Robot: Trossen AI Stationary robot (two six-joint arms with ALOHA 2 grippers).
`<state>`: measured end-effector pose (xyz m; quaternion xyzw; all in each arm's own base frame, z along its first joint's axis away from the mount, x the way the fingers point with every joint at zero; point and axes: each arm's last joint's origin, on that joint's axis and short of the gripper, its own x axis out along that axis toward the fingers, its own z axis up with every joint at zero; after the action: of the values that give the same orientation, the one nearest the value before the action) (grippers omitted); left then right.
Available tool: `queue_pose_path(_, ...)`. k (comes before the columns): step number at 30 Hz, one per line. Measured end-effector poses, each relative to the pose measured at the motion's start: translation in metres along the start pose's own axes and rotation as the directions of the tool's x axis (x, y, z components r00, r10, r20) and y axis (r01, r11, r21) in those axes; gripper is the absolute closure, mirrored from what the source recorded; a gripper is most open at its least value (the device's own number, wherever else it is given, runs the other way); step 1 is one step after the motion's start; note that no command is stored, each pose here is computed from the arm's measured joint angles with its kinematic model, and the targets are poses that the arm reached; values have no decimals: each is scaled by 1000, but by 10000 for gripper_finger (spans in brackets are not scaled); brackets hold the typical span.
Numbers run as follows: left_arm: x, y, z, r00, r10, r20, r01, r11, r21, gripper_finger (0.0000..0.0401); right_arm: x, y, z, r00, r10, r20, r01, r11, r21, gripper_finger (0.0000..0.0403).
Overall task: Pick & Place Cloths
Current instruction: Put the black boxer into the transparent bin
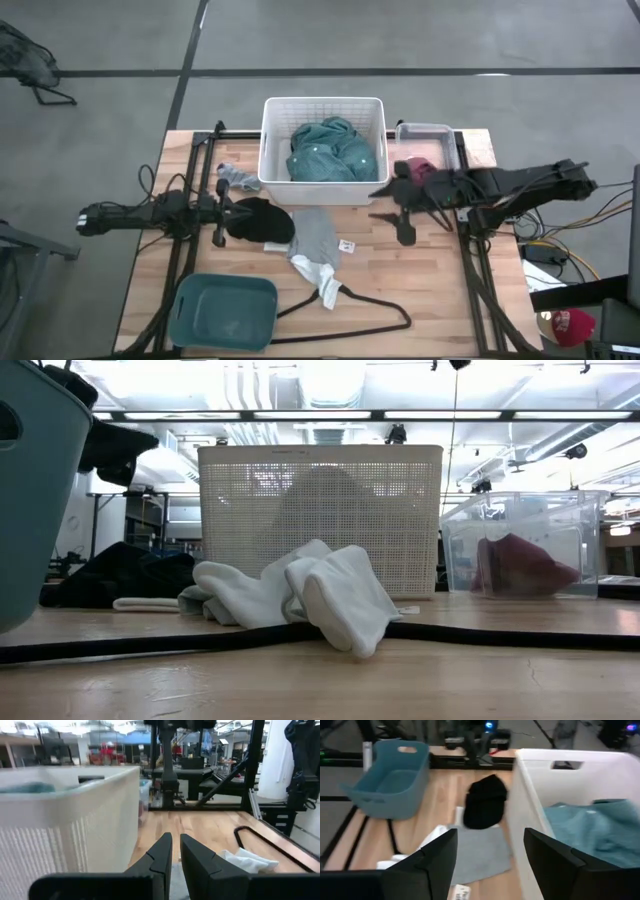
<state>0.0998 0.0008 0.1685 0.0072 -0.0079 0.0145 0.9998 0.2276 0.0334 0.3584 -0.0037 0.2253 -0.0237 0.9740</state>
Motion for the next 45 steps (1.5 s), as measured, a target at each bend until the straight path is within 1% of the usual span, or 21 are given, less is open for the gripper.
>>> queue_pose_path(1,0,0,4,999,-2,37,2,1000,-19,357,2,3,-7,1000,13,5,-13,1000,0,183)
queue_pose_path(3,0,-1,9,995,-23,98,36,990,-133,357,5,10,-18,999,42,15,-42,999,6,187)
queue_pose_path(4,-1,-1,12,992,-24,124,49,977,-205,357,6,14,-24,998,58,20,-58,998,10,188)
queue_pose_path(6,-2,0,18,982,-3,190,62,949,-309,357,7,21,-33,996,89,21,-89,996,16,192)
queue_pose_path(7,-2,0,21,976,11,220,66,939,-339,357,8,25,-38,994,105,19,-105,994,16,193)
queue_pose_path(9,-3,1,25,967,15,253,78,933,-352,357,9,32,-45,991,135,18,-136,991,10,196)
queue_pose_path(12,-3,1,26,962,17,271,104,898,-427,357,9,41,-52,985,172,31,-171,985,-16,202)
queue_pose_path(15,-3,1,26,962,42,269,97,869,-484,357,9,49,-56,977,207,56,-203,977,-72,209)
queue_pose_path(17,-2,2,25,964,55,259,97,836,-539,357,8,54,-57,972,224,74,-215,970,-109,216)
queue_pose_path(19,0,3,24,966,95,242,74,791,-607,357,7,56,-57,969,233,79,-222,967,-123,224)
queue_pose_path(20,0,4,24,963,135,234,44,775,-630,357,8,55,-57,970,231,78,-221,967,-125,228)
queue_pose_path(21,0,5,24,957,182,224,2,773,-635,357,8,55,-57,970,231,76,-220,967,-126,232)
queue_pose_path(23,1,7,29,944,252,215,-76,796,-600,353,8,55,-59,972,225,70,-215,968,-131,241)
queue_pose_path(25,3,9,32,936,293,196,-136,812,-567,343,9,55,-61,972,224,63,-213,965,-152,251)
queue_pose_path(27,6,9,35,937,318,144,-194,817,-543,327,11,55,-67,973,224,47,-213,961,-177,261)
queue_pose_path(30,11,10,41,936,351,15,-298,817,-494,295,15,55,-76,975,220,26,-209,952,-223,275)
queue_pose_path(32,15,11,42,923,368,-113,-378,815,-439,271,18,54,-82,975,218,34,-202,946,-252,285)
queue_pose_path(35,19,11,46,870,393,-298,-484,798,-360,237,21,54,-89,973,221,65,-193,935,-297,302)
queue_pose_path(38,20,11,51,806,378,-456,-541,781,-310,213,21,50,-91,978,184,94,-143,931,-334,325)
queue_pose_path(41,19,11,55,720,375,-584,-603,755,-258,204,17,40,-90,986,117,121,-68,935,-348,349)
queue_pose_path(45,19,11,53,591,377,-713,-689,695,-205,202,10,26,-86,985,63,162,0,930,-366,374)
